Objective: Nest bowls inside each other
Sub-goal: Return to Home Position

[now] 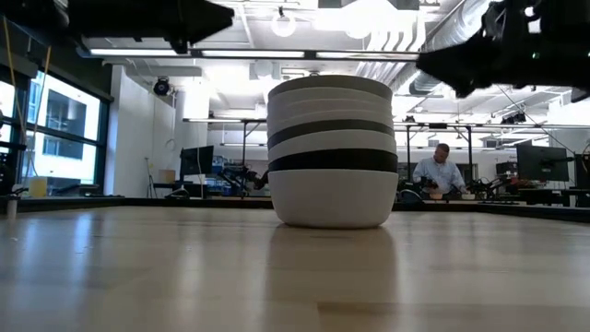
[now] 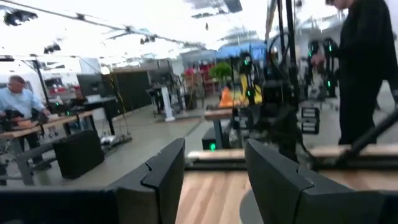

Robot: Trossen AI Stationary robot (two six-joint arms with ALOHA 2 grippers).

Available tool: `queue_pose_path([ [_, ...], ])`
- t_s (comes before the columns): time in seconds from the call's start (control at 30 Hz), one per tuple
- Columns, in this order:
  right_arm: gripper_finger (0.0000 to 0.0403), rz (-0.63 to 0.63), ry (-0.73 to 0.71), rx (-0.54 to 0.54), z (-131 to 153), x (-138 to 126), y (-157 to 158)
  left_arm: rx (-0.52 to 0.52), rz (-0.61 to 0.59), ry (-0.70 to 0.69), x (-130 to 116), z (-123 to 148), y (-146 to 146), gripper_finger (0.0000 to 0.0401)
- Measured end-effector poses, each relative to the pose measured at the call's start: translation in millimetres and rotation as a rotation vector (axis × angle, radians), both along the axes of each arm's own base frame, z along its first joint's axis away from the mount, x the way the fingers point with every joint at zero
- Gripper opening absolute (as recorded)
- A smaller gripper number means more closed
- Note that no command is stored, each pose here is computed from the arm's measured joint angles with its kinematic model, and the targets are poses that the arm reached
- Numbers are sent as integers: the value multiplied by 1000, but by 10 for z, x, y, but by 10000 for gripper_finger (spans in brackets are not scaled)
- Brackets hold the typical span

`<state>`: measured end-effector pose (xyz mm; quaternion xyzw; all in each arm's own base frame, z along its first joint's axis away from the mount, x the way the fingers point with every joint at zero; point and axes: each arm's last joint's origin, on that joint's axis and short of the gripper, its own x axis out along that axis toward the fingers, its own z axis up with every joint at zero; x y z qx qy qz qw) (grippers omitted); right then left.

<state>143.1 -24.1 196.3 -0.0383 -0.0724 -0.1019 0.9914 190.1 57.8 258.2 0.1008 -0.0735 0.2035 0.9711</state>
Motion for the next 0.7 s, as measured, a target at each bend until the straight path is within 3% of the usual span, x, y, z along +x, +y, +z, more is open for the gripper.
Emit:
queue_pose_path([
  [0.2,133,29,124,-23,-123,36,4,10,-7,78,100,-127,23,159],
  [0.47,133,12,5,-102,36,-67,8,59,-3,-31,-6,47,-7,159],
  [0.7,133,2,-107,-92,160,-186,15,98,2,-170,-205,268,-62,159],
])
